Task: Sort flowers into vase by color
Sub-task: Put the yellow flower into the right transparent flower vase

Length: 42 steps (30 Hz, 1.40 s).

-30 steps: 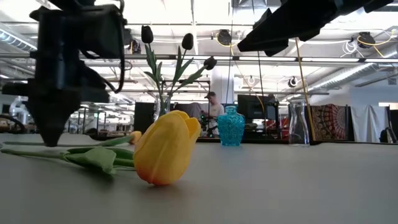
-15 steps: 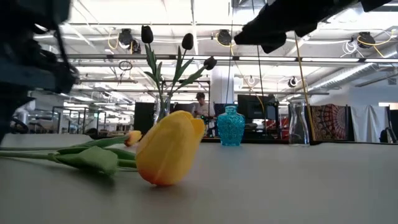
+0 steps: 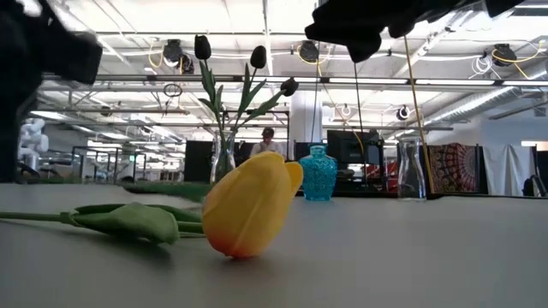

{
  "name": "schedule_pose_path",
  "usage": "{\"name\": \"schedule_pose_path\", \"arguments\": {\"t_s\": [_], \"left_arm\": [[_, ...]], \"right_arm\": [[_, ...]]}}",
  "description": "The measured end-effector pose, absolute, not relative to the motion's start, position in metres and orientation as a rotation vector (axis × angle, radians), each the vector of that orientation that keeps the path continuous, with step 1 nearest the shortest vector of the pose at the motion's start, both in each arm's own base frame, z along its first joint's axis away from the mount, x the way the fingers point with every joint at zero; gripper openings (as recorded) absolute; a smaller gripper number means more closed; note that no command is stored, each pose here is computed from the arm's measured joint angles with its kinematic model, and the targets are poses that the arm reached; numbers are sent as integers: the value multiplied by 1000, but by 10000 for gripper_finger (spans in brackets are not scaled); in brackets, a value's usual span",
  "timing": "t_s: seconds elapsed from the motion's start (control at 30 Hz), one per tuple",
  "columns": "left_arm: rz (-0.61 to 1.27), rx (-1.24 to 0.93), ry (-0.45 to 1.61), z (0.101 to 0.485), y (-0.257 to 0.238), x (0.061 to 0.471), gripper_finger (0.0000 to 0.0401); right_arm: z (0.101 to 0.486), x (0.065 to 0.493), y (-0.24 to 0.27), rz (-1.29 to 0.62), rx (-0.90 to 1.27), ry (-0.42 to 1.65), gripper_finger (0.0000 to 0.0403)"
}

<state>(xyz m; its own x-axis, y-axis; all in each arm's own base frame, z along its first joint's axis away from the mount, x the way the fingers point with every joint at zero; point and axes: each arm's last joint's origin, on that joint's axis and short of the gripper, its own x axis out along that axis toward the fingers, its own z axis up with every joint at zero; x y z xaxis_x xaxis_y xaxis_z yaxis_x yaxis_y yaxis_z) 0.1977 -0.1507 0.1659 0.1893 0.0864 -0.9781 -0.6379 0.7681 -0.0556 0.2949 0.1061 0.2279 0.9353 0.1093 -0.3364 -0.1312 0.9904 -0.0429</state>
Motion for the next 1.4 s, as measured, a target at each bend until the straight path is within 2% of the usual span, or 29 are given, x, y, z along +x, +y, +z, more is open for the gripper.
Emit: {"name": "schedule_pose_path", "arguments": {"t_s": [0.3,0.6,1.0,1.2,1.4], "left_arm": [[480,-327,1049,195,-158,217,1],[517,-141,824,215,-159,228,1],[645,109,529,232,-152,243,1],[645,192,456,241,-146,263,1],[620,251,380,257,-139,286,1]], "right_arm": [[229,296,104,115,-59,330,137],[234,294,104,116,-42,310,137],[283,267,94,129,-96,145,137],[306,252,88,128,-148,48,137],[312,253,87,116,-187,-13,137]]}}
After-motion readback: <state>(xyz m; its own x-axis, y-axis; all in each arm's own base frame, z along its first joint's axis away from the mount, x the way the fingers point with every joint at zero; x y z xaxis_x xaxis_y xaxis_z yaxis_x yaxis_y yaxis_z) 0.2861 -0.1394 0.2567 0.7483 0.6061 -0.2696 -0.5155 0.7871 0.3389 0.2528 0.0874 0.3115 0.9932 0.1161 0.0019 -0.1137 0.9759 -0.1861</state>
